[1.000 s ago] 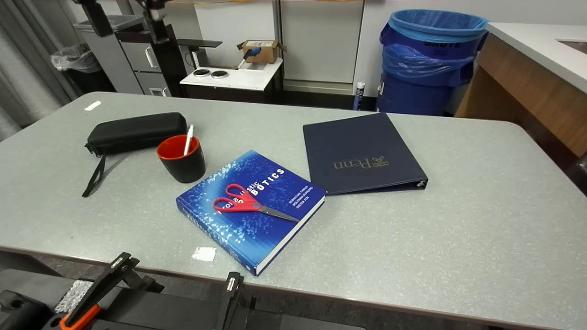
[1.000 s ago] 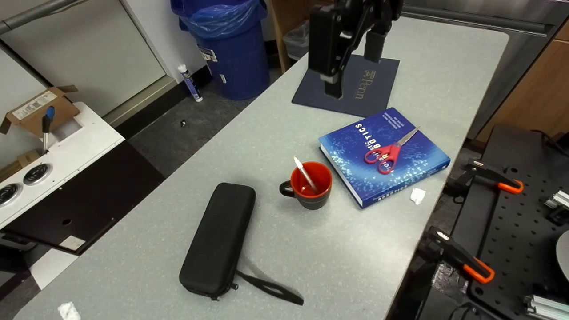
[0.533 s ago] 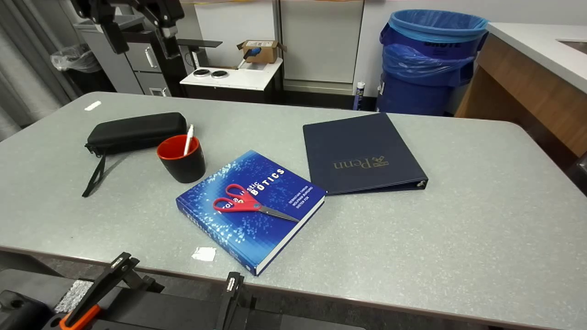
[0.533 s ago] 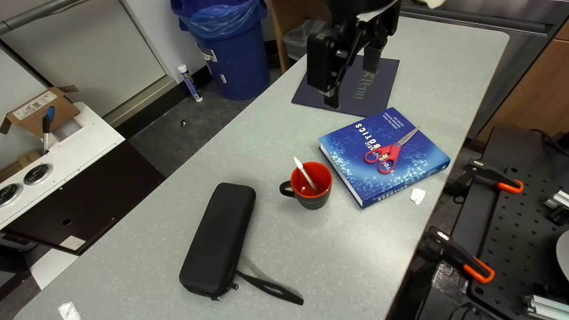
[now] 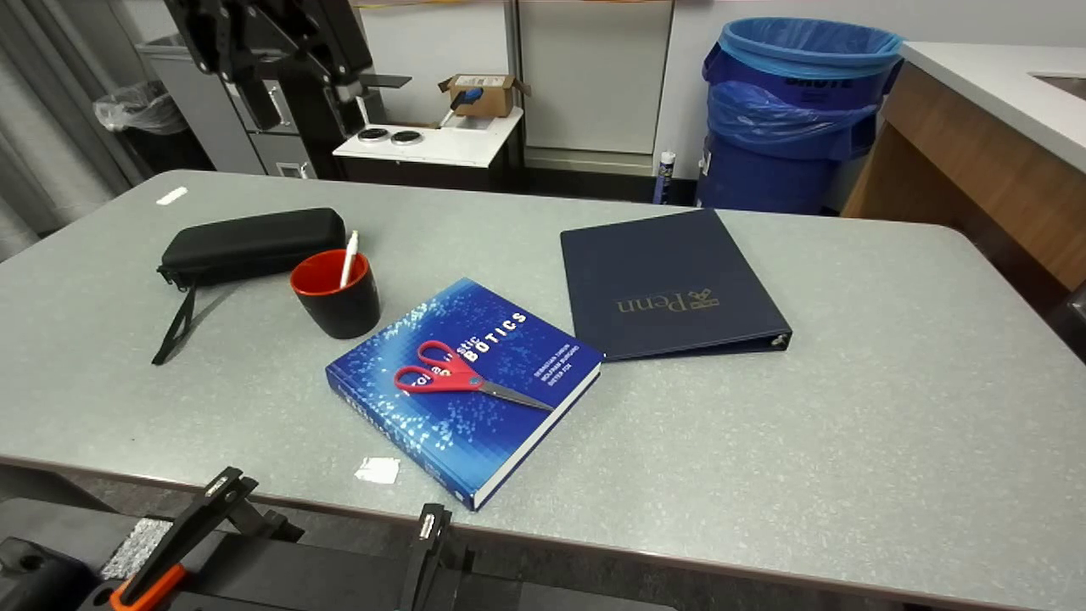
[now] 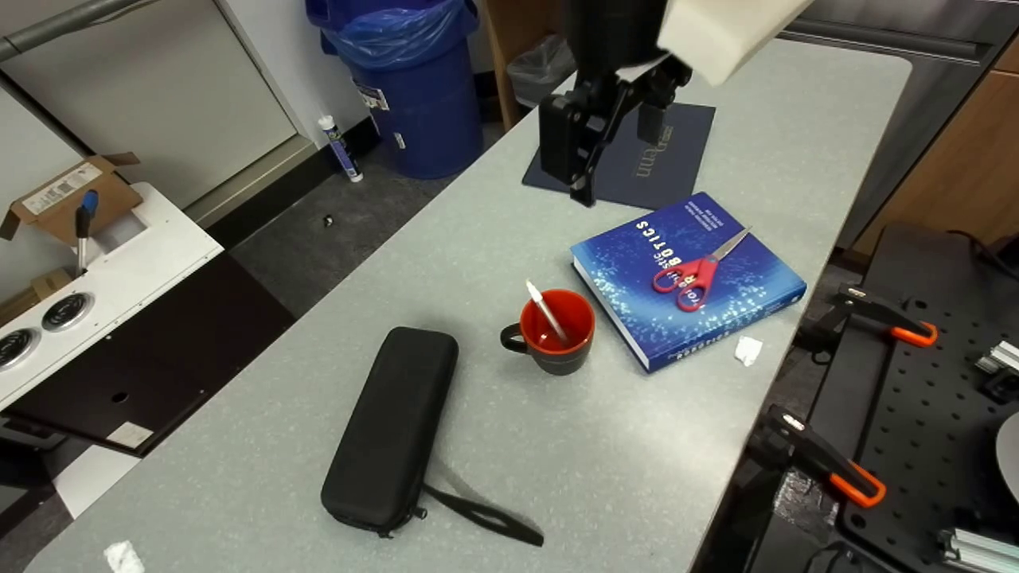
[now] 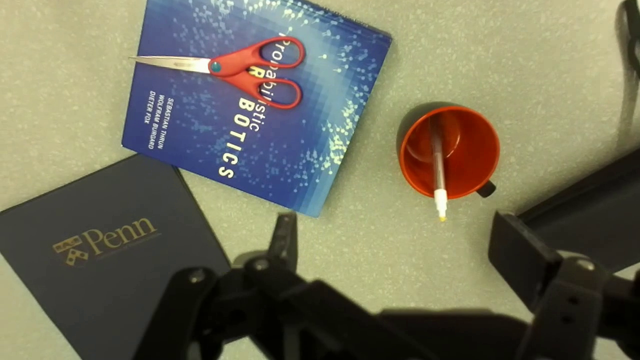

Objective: Move the white pen from the mug and put it on the table

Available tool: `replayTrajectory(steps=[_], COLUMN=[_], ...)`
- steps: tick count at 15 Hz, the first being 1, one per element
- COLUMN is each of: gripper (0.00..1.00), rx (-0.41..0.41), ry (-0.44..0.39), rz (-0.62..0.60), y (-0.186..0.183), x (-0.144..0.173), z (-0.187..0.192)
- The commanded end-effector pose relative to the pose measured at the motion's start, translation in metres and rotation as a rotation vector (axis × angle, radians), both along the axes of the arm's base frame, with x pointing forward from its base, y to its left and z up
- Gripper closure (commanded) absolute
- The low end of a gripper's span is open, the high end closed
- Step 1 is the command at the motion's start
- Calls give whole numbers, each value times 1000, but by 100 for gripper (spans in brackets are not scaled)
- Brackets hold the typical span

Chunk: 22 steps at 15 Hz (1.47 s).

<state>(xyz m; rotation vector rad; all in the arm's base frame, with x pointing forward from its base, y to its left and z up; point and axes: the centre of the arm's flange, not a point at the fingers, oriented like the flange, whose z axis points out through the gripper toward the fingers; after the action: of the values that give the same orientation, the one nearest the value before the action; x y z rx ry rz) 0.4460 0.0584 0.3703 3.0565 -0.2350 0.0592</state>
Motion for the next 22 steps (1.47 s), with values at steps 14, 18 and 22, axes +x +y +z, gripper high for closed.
replayTrajectory(steps=[14,18,22], gripper=[0,0,0], rx=[3,8,4], ry=[-24,-56,-78], rz=[-89,-93,-99], y=[16,39,56], x=[47,64,80], z=[-110,-129,-148])
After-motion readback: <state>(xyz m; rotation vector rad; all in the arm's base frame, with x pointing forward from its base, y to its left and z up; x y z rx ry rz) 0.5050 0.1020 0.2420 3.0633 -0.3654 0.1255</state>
